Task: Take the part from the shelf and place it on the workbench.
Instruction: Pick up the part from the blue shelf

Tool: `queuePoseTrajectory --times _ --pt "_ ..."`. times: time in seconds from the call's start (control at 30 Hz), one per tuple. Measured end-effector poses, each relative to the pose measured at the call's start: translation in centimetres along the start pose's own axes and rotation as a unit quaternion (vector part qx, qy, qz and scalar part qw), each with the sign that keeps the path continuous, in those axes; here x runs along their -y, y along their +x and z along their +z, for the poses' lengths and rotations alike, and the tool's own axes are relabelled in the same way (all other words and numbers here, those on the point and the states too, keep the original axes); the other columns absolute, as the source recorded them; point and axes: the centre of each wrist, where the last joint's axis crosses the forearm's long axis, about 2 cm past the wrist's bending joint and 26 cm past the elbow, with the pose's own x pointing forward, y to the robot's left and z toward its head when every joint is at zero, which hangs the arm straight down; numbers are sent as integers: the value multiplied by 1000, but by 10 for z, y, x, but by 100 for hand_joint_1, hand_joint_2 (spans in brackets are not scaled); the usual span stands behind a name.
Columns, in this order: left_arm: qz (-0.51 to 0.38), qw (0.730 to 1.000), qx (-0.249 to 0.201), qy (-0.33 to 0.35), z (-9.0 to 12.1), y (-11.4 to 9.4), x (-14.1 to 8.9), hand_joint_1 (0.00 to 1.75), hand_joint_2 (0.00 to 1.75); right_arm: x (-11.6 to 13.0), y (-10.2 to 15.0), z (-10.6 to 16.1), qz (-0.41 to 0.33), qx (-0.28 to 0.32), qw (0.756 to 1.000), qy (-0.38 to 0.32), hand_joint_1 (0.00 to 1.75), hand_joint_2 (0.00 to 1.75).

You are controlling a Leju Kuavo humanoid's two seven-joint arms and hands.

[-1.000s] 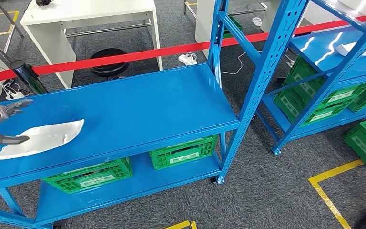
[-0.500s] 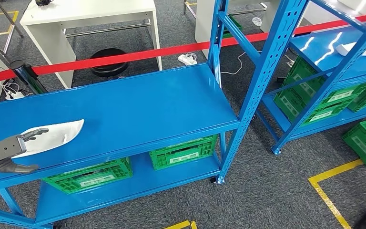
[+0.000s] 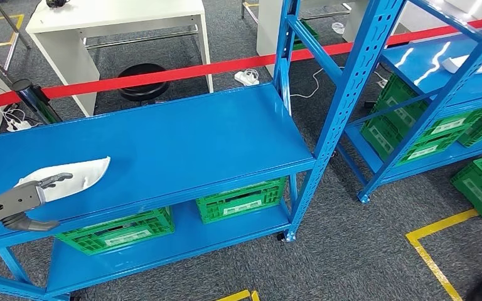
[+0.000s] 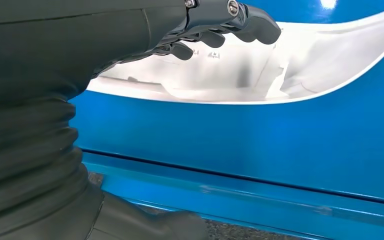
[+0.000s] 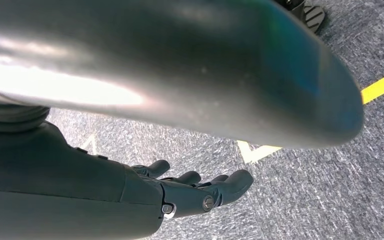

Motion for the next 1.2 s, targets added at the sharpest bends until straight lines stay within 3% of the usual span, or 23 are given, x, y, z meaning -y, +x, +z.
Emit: queuePoseTrajectory --times 0.1,0.2,0.3,0.4,0.57,0.63,0.83,1.0,1.2 --pt "-17 1000 -6 13 -4 2 1 0 175 0 0 0 -1 0 1000 -1 0 0" --pt "-100 991 -56 76 -15 9 4 0 175 1 1 0 -3 1 1000 -2 0 0" --pt "-214 952 -108 193 -36 26 16 0 175 1 1 0 -6 2 1000 -3 0 0" --pt "-286 905 -128 287 -56 43 36 0 175 0 2 0 -6 5 1000 -2 0 0" --pt "-390 831 -153 367 -77 59 64 0 175 0 2 0 -3 9 1000 0 0 0" --pt "-413 814 -159 376 -80 60 71 0 175 -1 1 0 -2 9 1000 -1 0 0" --pt "-424 812 -166 366 -86 60 84 0 175 -1 1 0 -2 9 1000 -1 0 0" --pt "-461 793 -176 357 -87 56 90 0 175 -1 1 0 -4 7 1000 -1 0 0" --pt "-466 803 -195 317 -87 48 94 0 175 0 0 0 -7 7 1000 -1 0 0"
